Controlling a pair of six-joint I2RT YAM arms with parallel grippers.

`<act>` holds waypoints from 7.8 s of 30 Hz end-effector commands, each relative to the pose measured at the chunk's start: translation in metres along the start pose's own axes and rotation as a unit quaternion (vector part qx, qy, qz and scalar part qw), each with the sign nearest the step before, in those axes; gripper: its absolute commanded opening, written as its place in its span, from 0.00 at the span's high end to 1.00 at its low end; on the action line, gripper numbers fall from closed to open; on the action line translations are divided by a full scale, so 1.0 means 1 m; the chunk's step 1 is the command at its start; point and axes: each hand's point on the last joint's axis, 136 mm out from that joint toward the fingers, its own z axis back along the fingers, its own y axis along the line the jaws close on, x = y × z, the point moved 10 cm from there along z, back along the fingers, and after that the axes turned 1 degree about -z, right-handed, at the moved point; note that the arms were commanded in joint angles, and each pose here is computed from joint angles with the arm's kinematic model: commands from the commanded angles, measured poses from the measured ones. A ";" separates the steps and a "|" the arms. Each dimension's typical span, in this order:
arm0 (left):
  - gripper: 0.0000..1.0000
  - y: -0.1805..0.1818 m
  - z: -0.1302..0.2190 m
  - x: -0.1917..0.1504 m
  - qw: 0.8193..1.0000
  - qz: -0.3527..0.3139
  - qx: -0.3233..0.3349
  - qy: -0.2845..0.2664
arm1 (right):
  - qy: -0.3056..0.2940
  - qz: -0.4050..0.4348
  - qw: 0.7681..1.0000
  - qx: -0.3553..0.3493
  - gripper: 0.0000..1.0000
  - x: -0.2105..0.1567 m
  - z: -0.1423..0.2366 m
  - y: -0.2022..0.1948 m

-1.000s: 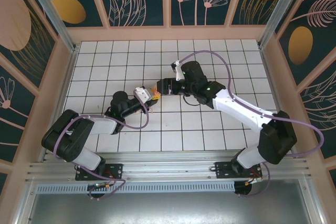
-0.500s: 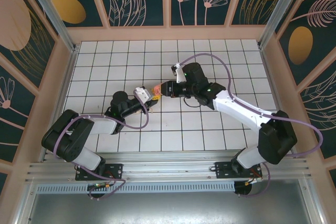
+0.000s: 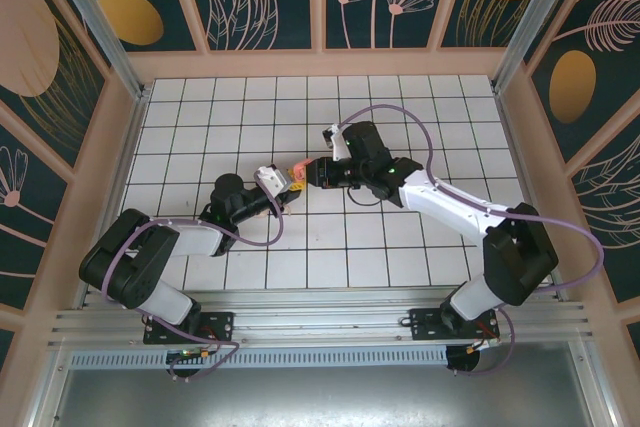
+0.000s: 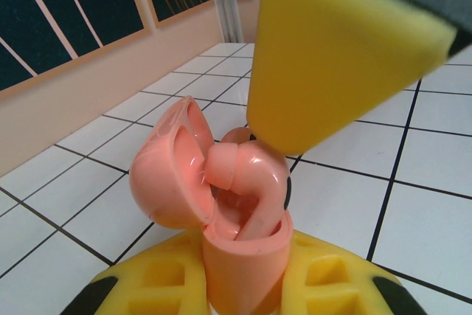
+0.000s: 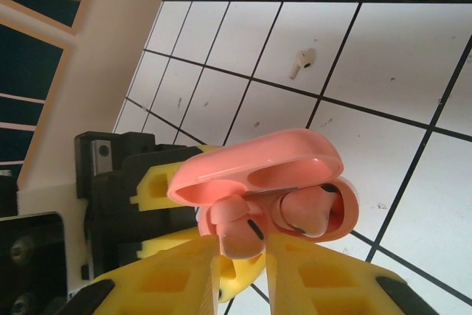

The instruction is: Insert wireless bluetooth earbuds into charging case

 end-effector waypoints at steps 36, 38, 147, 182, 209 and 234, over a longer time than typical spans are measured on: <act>0.91 -0.001 0.002 0.016 0.999 -0.012 -0.004 -0.032 | 0.021 -0.026 0.999 0.038 0.78 0.001 -0.003 0.012; 0.92 0.000 0.001 0.016 0.999 -0.012 -0.003 -0.032 | 0.022 -0.029 0.998 0.041 0.77 0.001 -0.003 0.014; 0.91 -0.008 -0.007 0.043 0.965 0.192 -0.152 -0.097 | -0.075 0.104 0.991 0.044 0.71 0.003 0.080 0.037; 0.91 -0.007 -0.001 0.059 0.969 0.175 -0.144 -0.100 | -0.008 0.105 0.994 0.017 0.81 0.002 0.047 0.037; 0.91 -0.007 -0.001 0.053 0.973 0.163 -0.140 -0.083 | -0.025 0.129 0.988 0.080 0.79 0.013 0.055 0.054; 0.90 -0.010 0.003 0.061 0.976 0.125 -0.149 -0.095 | 0.004 0.097 0.995 0.036 0.82 0.004 0.045 0.039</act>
